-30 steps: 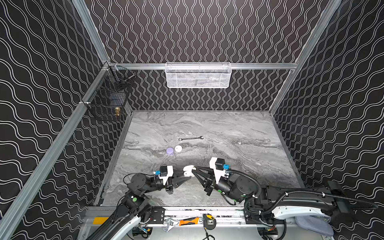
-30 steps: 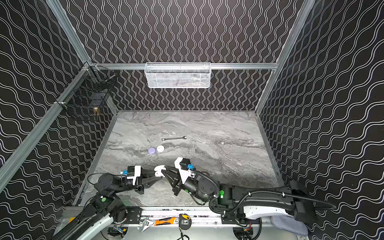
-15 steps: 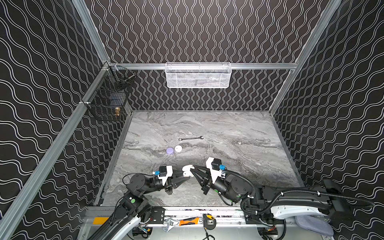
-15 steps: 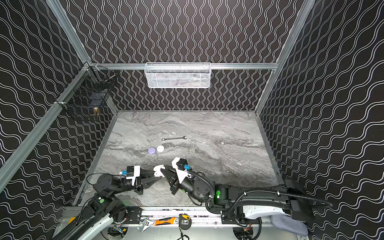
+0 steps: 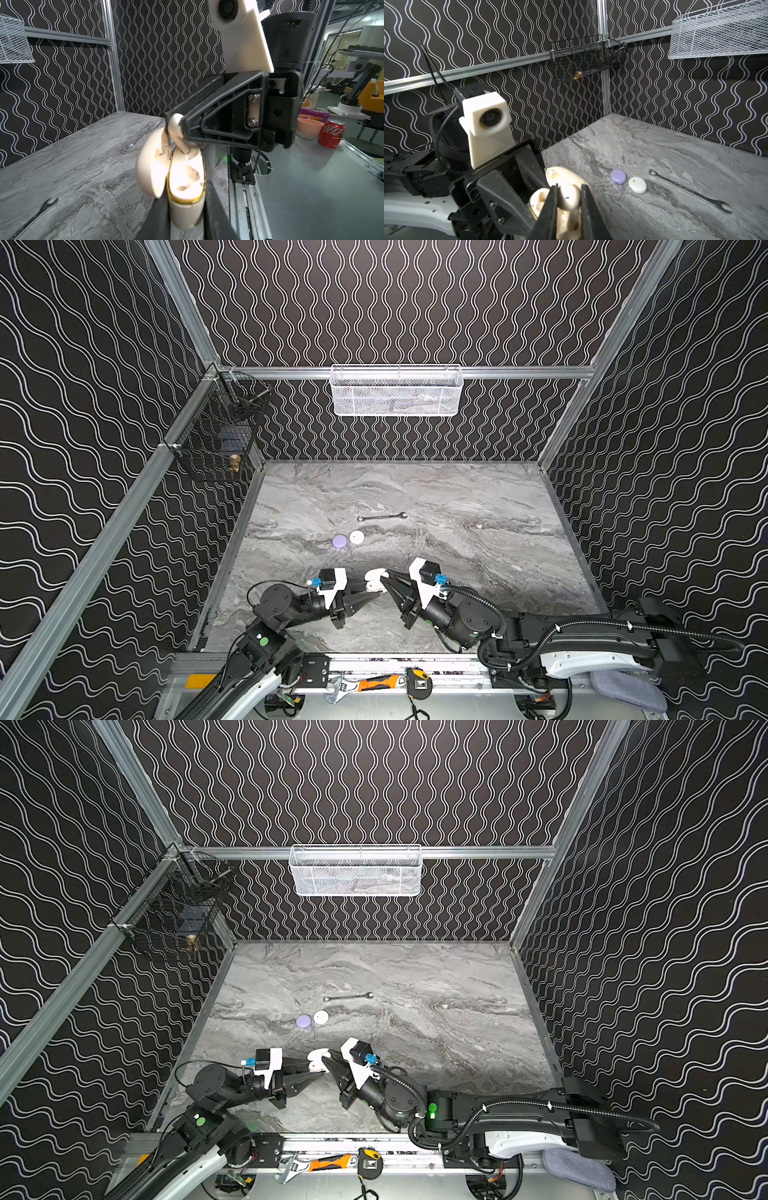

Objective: Insert the wireless bluetooth earbuds into the charging case

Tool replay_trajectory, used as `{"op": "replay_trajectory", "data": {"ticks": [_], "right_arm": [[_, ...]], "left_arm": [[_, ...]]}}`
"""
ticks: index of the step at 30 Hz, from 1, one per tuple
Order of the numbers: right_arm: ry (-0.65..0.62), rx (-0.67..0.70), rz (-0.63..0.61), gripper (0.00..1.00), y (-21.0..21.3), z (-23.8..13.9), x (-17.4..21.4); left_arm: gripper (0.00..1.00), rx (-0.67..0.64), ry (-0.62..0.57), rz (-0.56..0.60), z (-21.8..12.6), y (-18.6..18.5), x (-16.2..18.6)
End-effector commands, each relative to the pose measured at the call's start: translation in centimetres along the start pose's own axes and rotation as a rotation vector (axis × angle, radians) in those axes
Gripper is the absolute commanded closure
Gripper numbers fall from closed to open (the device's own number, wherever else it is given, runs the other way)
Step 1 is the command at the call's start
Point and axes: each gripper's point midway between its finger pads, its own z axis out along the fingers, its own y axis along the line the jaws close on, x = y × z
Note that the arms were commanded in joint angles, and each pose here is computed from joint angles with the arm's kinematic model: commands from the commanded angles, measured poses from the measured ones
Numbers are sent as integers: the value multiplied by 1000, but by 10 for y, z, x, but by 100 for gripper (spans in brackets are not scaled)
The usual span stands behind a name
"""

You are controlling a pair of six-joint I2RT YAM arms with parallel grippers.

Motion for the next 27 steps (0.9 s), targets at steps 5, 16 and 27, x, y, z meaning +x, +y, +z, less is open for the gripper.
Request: {"op": "replay_trajectory", "data": {"ticks": [5,16,27], "right_arm": [[6,70,-87,93,-1,0,9],[-62,68,-25,92,6,-5,9],[-91,35,145,91,5,-15,-5]], "left_arm": [[100,-18,-45,48,-2,0,-22],[100,-22,-80,56,-4,-1,-31],[100,-5,-131,138,-9,-8,-33]]}}
